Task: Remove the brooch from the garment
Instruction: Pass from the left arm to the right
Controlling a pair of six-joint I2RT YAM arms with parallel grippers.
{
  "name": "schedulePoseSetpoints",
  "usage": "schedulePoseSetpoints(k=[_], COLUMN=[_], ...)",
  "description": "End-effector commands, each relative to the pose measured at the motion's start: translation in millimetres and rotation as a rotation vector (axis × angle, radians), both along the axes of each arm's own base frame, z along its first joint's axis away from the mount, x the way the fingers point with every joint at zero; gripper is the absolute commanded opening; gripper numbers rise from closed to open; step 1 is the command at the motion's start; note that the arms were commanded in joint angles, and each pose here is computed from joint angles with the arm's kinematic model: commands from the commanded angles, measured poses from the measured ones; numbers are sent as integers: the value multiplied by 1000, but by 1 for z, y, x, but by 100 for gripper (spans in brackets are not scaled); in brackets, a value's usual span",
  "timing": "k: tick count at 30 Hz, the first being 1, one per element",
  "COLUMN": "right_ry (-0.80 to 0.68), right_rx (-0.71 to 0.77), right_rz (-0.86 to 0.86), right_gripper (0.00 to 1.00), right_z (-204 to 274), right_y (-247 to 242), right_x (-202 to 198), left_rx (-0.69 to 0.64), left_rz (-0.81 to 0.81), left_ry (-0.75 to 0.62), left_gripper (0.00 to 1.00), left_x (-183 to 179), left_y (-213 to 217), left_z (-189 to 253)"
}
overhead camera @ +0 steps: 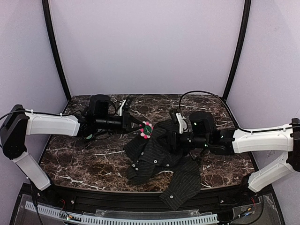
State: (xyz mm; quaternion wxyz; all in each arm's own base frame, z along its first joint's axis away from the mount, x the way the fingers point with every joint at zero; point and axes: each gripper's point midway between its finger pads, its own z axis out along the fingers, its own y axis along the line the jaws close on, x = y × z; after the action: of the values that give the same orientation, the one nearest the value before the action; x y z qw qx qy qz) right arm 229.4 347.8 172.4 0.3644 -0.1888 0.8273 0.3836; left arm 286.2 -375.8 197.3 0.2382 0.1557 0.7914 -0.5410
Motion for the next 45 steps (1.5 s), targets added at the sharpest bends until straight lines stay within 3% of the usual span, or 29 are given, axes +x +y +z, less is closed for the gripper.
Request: schedulePoseSetpoints(k=[1,5,10,16,25,37,45], right_ry=[-86,-143,-186,-210,-227,-220,-185], right_rx=[40,90,112,67,70,135,160], right_rz=[0,50,118,154,247,301,338], right_gripper=[59,84,92,79,78,62,42], right_z=[32,57,76,80,85,86,80], right_y=[-8,-13,-13,-7,16,33,42], right_x=[-2,-10,-16,-15,-14,-15,-16], left_rx=[-100,-164,-181,-180,-179,-185,-183], left_rz=[-98,-188,-275,-323,-372,-410,-423], left_ry=[-128,-175,-223,-259,-281,-277,-271], left_gripper=[1,1,1,1,1,1,1], left_x=[-17,-32,-46,-56,-64,-73,-75], left_y=[-3,-6,-6,-4,-3,-5,-8], left_z=[38,58,72,79,85,87,86])
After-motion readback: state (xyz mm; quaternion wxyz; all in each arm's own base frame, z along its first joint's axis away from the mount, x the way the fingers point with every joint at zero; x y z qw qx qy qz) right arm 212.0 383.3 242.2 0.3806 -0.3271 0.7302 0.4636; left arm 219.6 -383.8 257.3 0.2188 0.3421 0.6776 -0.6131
